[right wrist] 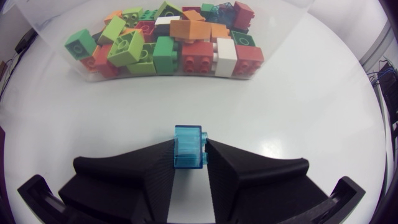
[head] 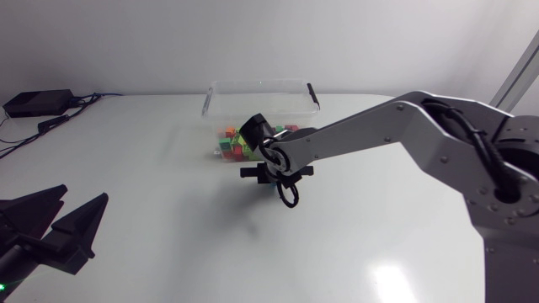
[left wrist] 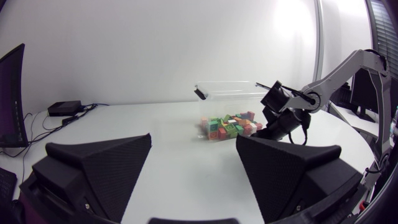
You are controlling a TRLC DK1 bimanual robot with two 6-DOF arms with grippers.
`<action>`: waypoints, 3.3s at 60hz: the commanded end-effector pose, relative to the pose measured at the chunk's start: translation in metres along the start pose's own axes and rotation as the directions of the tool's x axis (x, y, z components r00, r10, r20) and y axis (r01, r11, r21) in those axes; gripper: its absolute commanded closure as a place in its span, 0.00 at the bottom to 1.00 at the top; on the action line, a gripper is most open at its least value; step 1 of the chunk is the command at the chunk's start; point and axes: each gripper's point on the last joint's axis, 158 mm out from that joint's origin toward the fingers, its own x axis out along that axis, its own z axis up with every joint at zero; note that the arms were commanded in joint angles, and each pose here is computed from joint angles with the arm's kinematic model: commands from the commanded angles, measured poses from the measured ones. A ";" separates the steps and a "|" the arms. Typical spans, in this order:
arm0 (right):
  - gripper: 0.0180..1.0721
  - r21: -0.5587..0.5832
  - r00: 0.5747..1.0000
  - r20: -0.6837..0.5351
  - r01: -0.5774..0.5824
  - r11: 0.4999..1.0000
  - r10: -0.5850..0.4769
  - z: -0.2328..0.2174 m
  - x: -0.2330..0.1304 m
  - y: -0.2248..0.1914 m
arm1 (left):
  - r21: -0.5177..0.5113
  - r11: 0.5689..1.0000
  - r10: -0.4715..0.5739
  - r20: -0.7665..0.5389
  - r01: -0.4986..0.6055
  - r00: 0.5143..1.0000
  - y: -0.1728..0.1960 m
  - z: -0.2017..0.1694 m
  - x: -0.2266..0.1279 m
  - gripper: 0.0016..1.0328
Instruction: Place the duplo bricks in the container
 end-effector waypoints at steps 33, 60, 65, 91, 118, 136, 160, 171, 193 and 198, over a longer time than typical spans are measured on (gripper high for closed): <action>0.71 -0.047 0.955 0.272 -0.112 0.993 0.120 0.066 -0.139 -0.010 | -0.012 0.998 0.065 0.167 -0.064 0.984 0.018 0.006 0.019 0.08; 0.71 -0.116 0.874 0.452 -0.138 0.984 0.176 0.140 -0.196 -0.002 | 0.091 0.990 0.092 0.182 -0.110 0.979 0.025 -0.017 0.031 0.08; 0.71 -0.115 0.860 0.481 -0.128 0.985 0.168 0.159 -0.196 -0.003 | 0.105 0.988 0.092 0.182 -0.113 0.979 0.025 -0.017 0.031 0.08; 0.70 -0.136 0.821 0.553 -0.075 0.988 0.138 0.222 -0.128 0.000 | 0.183 0.975 0.089 0.182 -0.123 0.979 0.024 -0.017 0.031 0.08; 0.64 -0.153 0.844 0.528 -0.018 0.988 0.097 0.243 -0.050 0.014 | 0.185 0.976 0.080 0.182 -0.114 0.980 0.022 -0.017 0.032 0.05; 0.10 -0.089 0.830 0.553 -0.023 0.996 0.068 0.260 -0.087 -0.009 | 0.184 0.976 0.082 0.182 -0.116 0.980 0.022 -0.017 0.032 0.05; 0.10 -0.034 0.724 0.689 0.089 0.995 -0.041 0.279 -0.203 -0.115 | 0.184 0.976 0.085 0.180 -0.118 0.980 0.023 -0.017 0.031 0.05; 0.10 0.004 0.675 0.730 0.159 0.987 -0.111 0.258 -0.242 -0.180 | 0.184 0.976 0.082 0.180 -0.115 0.980 0.022 -0.017 0.032 0.05; 0.10 0.091 0.616 0.752 0.259 0.962 -0.237 0.186 -0.277 -0.276 | 0.182 0.976 0.085 0.180 -0.118 0.980 0.023 -0.017 0.032 0.05; 0.10 0.122 0.611 0.743 0.279 0.953 -0.274 0.167 -0.279 -0.294 | 0.181 0.976 0.092 0.180 -0.125 0.979 0.025 -0.017 0.031 0.05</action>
